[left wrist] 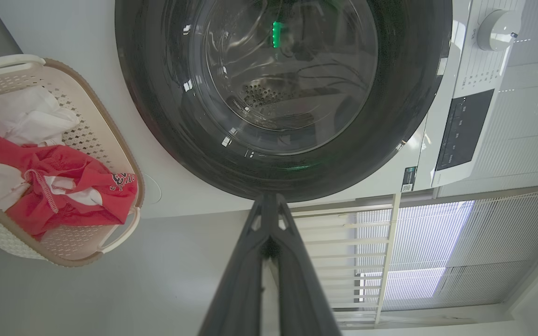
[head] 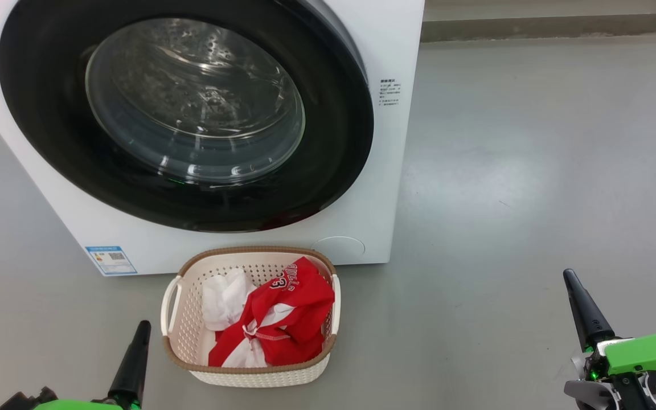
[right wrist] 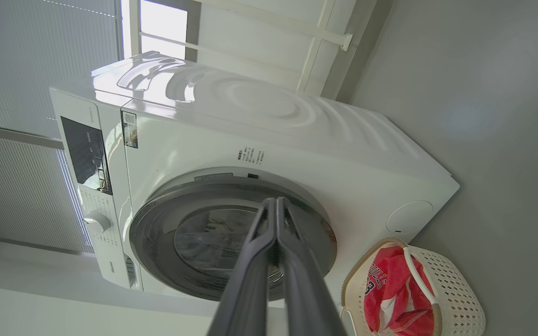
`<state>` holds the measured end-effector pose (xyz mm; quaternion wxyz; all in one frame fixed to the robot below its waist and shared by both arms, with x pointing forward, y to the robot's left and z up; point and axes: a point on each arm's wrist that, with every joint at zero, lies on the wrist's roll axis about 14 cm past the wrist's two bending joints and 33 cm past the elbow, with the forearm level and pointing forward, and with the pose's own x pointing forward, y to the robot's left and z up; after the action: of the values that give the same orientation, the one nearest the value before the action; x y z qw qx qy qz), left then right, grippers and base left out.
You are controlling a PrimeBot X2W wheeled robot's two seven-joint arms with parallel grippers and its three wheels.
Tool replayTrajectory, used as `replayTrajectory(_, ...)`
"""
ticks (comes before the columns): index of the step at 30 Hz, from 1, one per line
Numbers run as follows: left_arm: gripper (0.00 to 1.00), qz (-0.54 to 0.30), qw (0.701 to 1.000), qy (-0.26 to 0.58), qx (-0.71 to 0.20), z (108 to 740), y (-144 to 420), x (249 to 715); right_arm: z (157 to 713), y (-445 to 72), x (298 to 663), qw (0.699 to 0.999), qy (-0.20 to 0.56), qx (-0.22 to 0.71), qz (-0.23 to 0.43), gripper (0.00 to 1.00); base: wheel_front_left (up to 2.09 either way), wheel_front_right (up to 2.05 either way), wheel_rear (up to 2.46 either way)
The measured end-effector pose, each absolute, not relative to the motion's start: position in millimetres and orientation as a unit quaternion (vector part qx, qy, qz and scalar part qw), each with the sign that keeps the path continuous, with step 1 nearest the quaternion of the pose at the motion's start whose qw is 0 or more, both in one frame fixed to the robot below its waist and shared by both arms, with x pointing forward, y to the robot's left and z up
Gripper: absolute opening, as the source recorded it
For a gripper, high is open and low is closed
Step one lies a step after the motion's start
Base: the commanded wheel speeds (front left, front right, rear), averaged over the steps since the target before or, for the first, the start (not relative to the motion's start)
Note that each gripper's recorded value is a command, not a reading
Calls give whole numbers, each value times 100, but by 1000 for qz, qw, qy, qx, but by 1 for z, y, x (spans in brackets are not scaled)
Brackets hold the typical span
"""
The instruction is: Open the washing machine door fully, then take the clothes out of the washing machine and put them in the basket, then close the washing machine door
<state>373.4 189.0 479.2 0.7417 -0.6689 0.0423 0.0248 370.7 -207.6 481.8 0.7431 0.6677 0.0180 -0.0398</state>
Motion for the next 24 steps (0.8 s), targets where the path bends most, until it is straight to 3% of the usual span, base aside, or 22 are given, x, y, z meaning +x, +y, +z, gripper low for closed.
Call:
replayTrajectory(10,0,16,708,36,-705,484,188,378,482,-205,376,706,20,707,-33,0,0,0,0)
replayTrajectory(24,0,16,707,36,-706,484,188,378,484,-205,377,705,18,708,-32,0,0,0,0)
